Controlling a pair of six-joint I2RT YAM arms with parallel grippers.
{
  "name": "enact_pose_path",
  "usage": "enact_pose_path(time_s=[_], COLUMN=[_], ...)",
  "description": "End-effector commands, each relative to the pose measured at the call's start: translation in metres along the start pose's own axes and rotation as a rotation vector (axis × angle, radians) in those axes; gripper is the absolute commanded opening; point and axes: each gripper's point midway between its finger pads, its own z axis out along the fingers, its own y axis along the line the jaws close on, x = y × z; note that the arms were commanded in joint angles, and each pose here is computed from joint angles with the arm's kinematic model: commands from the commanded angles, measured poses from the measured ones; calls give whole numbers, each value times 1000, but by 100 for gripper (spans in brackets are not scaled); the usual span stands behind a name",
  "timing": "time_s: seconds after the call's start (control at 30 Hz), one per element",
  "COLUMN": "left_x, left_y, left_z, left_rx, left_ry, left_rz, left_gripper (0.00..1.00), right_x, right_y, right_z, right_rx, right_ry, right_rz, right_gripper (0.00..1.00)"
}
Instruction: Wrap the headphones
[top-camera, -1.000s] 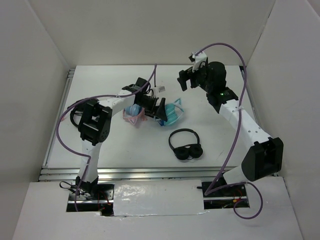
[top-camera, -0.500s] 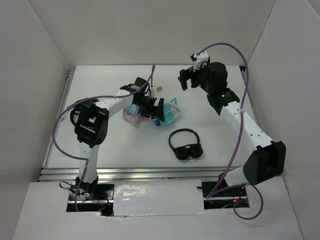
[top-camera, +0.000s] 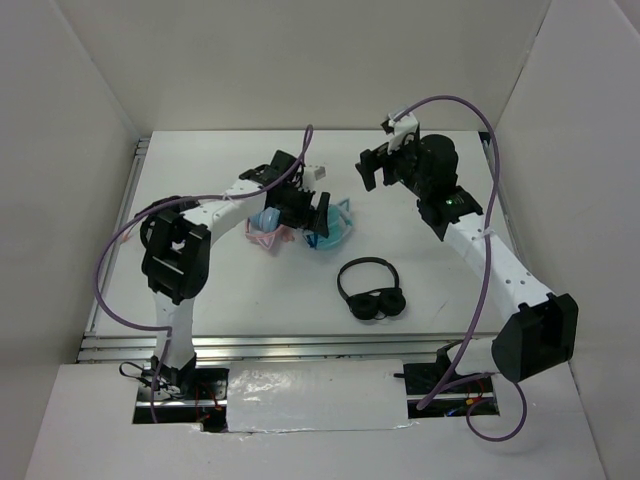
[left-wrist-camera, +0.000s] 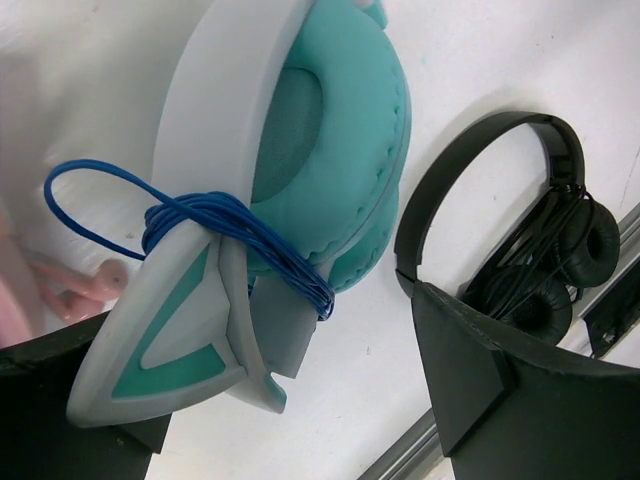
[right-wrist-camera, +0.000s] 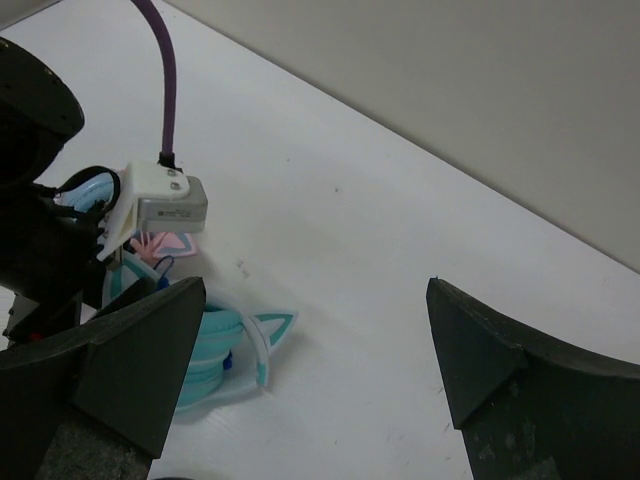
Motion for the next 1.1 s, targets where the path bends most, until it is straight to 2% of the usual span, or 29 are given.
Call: enact_pose_path(time_s=[0.0,0.2,0.67,0.87,1.07], left_x=[-17,-28,-43,-49,-61], left_y=[-23,-23,-30,-33,-26], left_z=[-14,-28,-66,-107,-156], left_rx=[-6,-40,69,56,-11], left_ry=[-76,-125,-212,-324,-439], left_rz=[89,94,81,73,57], left_gripper=[99,99,99,99,99], right_x=[-24,-22,-20,-28,-49], right_y=[8,7,5,1,-15], right_z=[-9,-8,-6,-7,-16], right_rx=[-24,-22,-10,22,105], right_ry=[-81,-76,-69,-82,-146], right_rz=[-38,-36,-24,22,177], right_gripper=[100,100,100,100,100])
